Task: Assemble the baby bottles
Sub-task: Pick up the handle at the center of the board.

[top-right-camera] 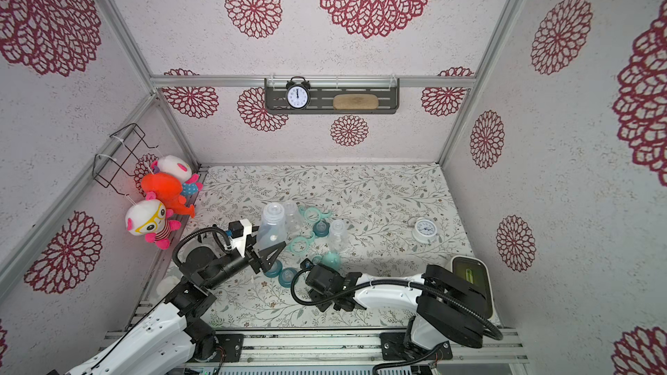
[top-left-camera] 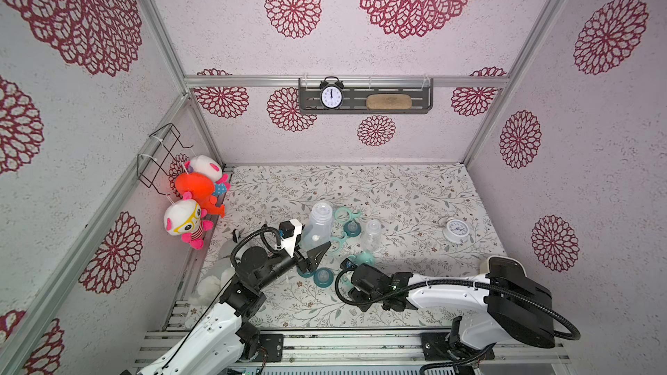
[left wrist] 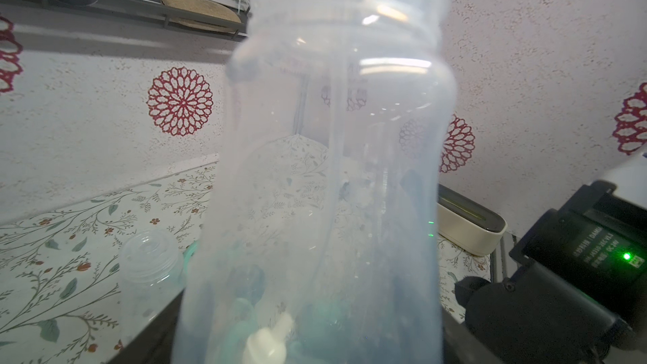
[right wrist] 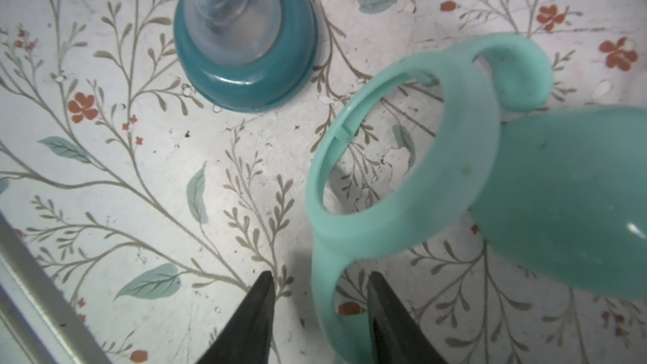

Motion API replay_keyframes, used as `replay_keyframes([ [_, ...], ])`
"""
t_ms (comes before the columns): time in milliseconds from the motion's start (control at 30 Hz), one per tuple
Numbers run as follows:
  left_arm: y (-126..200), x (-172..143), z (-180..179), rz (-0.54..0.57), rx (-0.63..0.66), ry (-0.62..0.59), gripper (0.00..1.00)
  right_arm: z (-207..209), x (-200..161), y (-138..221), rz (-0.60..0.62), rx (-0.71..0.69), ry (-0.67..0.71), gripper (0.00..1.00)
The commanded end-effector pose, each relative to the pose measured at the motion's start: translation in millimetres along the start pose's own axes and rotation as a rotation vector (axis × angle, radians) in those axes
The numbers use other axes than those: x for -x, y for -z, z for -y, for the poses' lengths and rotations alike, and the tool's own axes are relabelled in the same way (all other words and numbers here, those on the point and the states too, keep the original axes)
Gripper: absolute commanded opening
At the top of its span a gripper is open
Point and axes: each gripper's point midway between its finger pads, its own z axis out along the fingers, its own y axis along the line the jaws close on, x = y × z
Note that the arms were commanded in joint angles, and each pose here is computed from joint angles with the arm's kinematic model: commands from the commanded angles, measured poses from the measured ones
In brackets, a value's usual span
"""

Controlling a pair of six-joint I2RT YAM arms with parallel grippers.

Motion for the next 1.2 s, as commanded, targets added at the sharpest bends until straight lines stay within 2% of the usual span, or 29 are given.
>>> replay_keyframes([
  [0,3,-1,-3,0.006,0.016,-0.002,0.0,1,6,-2,0.028,0.007,-0.022,0.41],
  [167,4,-3,-4,0.005,0.019,0.002,0.0,2,3,-4,0.03,0.014,-0.036,0.33],
  [333,4,-4,-4,0.002,0.02,0.003,0.0,2,2,-6,0.026,0.021,-0.029,0.21],
  [567,5,-5,-4,0.003,0.023,0.005,0.0,4,12,-3,0.056,0.03,-0.014,0.12],
  [767,5,-6,-5,0.0,0.026,0.005,0.0,9,25,3,0.088,0.044,-0.007,0.0],
  [1000,5,-10,-10,0.009,0.05,0.005,0.0,0,49,22,0.137,0.113,-0.026,0.0],
  [1167,3,-8,-11,0.021,0.053,-0.006,0.0,-3,80,63,0.245,0.147,-0.082,0.0],
])
